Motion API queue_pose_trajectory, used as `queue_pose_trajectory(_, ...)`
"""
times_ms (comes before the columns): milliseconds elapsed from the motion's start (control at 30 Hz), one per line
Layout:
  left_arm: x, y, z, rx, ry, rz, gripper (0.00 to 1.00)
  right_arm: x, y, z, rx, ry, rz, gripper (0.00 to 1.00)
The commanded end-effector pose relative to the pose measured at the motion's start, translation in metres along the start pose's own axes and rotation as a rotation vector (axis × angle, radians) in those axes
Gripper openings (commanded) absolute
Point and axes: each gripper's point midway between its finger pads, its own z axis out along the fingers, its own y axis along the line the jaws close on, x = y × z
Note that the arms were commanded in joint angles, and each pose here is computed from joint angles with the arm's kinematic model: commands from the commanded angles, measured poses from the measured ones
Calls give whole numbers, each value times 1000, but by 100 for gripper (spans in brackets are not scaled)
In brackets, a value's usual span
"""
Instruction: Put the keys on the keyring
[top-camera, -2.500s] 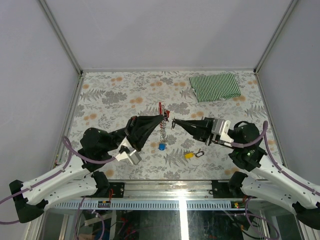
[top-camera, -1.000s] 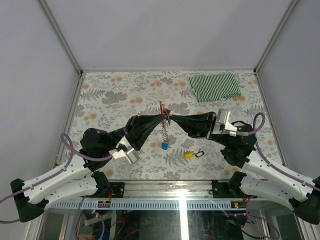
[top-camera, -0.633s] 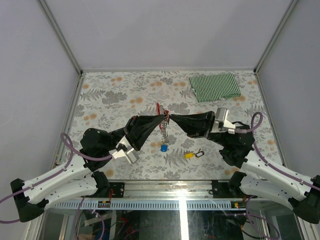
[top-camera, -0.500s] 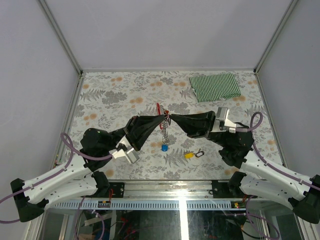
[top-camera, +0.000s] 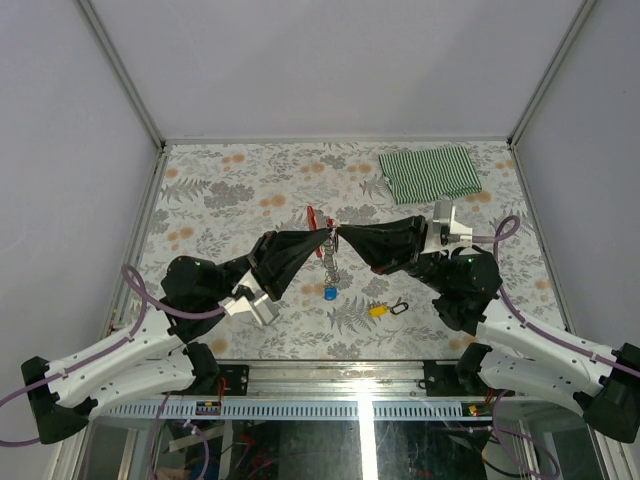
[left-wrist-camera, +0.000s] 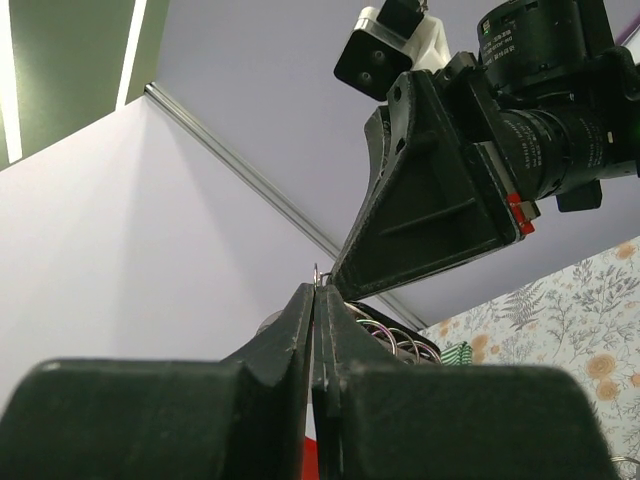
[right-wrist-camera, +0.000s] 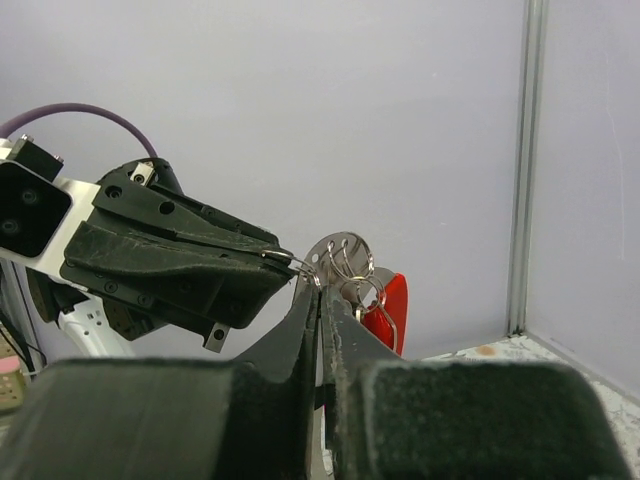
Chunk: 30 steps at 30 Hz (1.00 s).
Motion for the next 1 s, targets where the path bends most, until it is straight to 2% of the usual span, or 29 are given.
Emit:
queue_pose_trajectory(0,-34,21,3,-54,-116,43,0,-18,-7,4,58,-64,44,6)
queue_pose_trajectory(300,-34,21,5,-48,-119,36,0,-14,-6,4,59,26,8,26)
queue_pose_trajectory(500,-36,23,3,-57,-118,11,0,-31,4,-7,19,45,-128,41)
queue_pose_trajectory(633,-41,25,1,-67,-126,-31,0,-40,21,-15,-70,67,-218,49)
queue_pose_trajectory(800,-53,29,-3,-99,-181,-126,0,-49,34,-18,-155,97,-329,51)
queue_pose_trajectory(967,-69,30,-11,-132,-267,-301,0,-58,47,-12,-247,114,-400,50)
